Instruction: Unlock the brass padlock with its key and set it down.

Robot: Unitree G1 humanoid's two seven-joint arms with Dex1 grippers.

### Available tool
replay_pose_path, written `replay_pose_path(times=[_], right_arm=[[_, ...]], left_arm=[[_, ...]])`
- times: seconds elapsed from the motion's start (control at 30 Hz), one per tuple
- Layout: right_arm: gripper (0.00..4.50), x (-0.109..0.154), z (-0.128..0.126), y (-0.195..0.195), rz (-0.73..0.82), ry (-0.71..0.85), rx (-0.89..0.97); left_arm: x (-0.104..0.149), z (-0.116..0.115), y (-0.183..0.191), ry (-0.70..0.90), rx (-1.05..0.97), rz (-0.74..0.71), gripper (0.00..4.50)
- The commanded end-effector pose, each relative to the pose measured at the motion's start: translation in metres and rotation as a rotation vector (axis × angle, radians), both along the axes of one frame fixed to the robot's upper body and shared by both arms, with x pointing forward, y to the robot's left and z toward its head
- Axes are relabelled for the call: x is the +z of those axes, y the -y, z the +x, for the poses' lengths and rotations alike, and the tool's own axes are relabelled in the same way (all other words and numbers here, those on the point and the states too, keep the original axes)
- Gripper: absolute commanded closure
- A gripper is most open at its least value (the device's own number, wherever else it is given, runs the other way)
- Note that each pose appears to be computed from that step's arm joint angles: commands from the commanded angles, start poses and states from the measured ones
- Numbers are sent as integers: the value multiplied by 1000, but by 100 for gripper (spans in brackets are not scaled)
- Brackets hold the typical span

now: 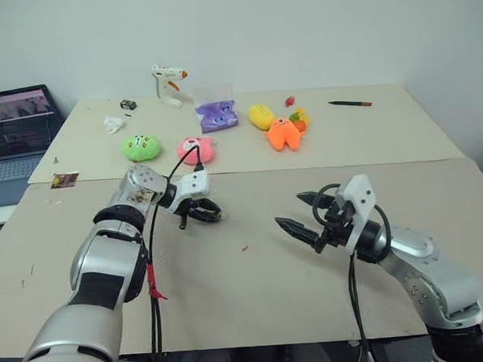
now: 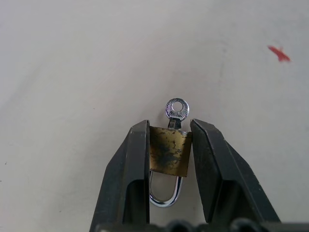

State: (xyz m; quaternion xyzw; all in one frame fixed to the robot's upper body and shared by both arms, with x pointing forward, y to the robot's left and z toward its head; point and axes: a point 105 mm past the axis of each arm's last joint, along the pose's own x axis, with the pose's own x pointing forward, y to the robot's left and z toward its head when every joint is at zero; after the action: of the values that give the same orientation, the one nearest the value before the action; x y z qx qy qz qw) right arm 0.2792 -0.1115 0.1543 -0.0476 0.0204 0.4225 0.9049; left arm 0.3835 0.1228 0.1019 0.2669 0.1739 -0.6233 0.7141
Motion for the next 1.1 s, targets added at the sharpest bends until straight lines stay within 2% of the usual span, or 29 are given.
replay_pose_path(times=[0.03,0.13,0.2,0.3,0.47,0.53,0.67,0.9,1.1], right_arm=[[0,13,0,-3,18,63,17],[0,12,1,-6,27,62,24],[0,11,3,-8,27,62,33],[0,12,5,-9,24,65,42],[0,13,8,-8,18,74,49],[0,13,8,-8,17,75,52],[0,13,8,-9,16,77,56],[0,13,10,-10,19,86,52],[0,12,10,-10,22,92,40]], left_arm=[[7,-13,19,-34,21,-160,374],[2,-47,34,-9,17,-190,374],[1,-64,45,-21,90,-246,374],[-8,-83,48,2,157,-232,374],[-10,-82,45,9,303,-255,374],[-11,-82,45,3,316,-254,277],[-15,-85,41,10,277,-205,139],[-21,-79,26,27,315,-165,139],[-23,-87,34,69,192,-181,139]])
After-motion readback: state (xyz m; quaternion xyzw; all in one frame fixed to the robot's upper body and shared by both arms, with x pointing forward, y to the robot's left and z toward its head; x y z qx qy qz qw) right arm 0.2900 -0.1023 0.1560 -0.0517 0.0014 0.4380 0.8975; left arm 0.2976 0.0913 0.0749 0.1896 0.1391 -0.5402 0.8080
